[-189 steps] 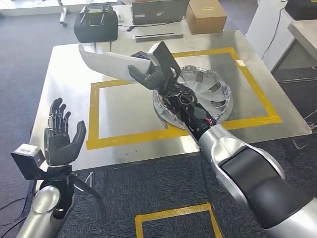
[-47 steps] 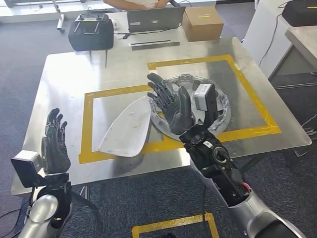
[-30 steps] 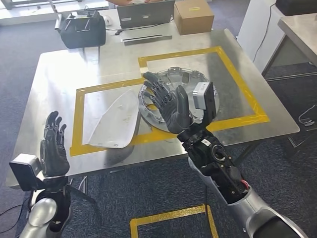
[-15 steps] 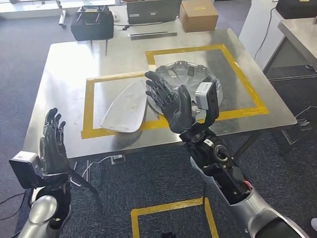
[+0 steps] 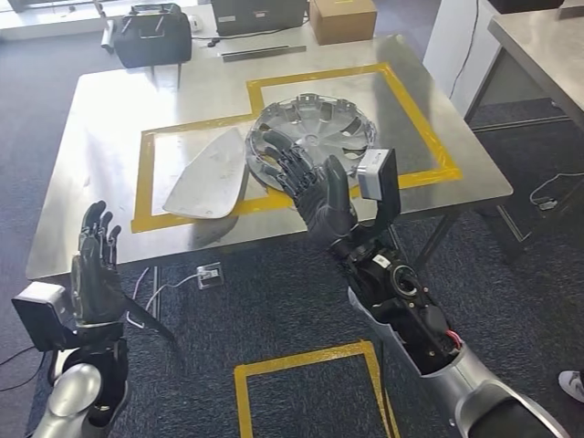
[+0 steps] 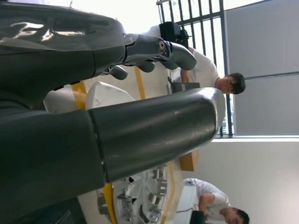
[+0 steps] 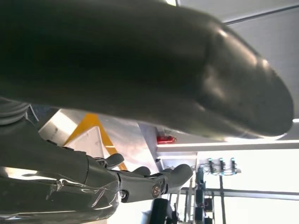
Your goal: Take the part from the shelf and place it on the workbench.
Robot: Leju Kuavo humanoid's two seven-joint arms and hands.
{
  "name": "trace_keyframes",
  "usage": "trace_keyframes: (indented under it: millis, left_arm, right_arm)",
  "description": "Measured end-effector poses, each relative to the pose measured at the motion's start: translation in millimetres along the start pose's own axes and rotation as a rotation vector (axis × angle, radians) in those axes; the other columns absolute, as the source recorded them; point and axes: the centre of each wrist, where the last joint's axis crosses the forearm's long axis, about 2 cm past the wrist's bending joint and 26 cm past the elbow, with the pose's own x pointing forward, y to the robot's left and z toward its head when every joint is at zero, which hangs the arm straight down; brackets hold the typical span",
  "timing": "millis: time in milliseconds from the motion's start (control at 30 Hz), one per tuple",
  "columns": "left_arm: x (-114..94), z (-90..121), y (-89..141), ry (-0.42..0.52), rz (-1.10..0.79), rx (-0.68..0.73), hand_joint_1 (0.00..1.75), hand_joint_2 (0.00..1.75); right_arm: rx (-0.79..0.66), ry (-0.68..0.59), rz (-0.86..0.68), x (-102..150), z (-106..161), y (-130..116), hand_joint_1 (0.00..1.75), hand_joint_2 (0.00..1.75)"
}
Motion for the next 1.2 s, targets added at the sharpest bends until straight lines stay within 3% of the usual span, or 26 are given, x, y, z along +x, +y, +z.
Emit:
trace_keyframes:
  millis: [1200]
  left_arm:
    - [2.5,-1.3,2.5,-0.006,-0.001,0.02,0.0,0.0]
  right_arm:
    - [0.016,-0.014,0.002,0.6,-0.7,-0.2,0.0,0.0]
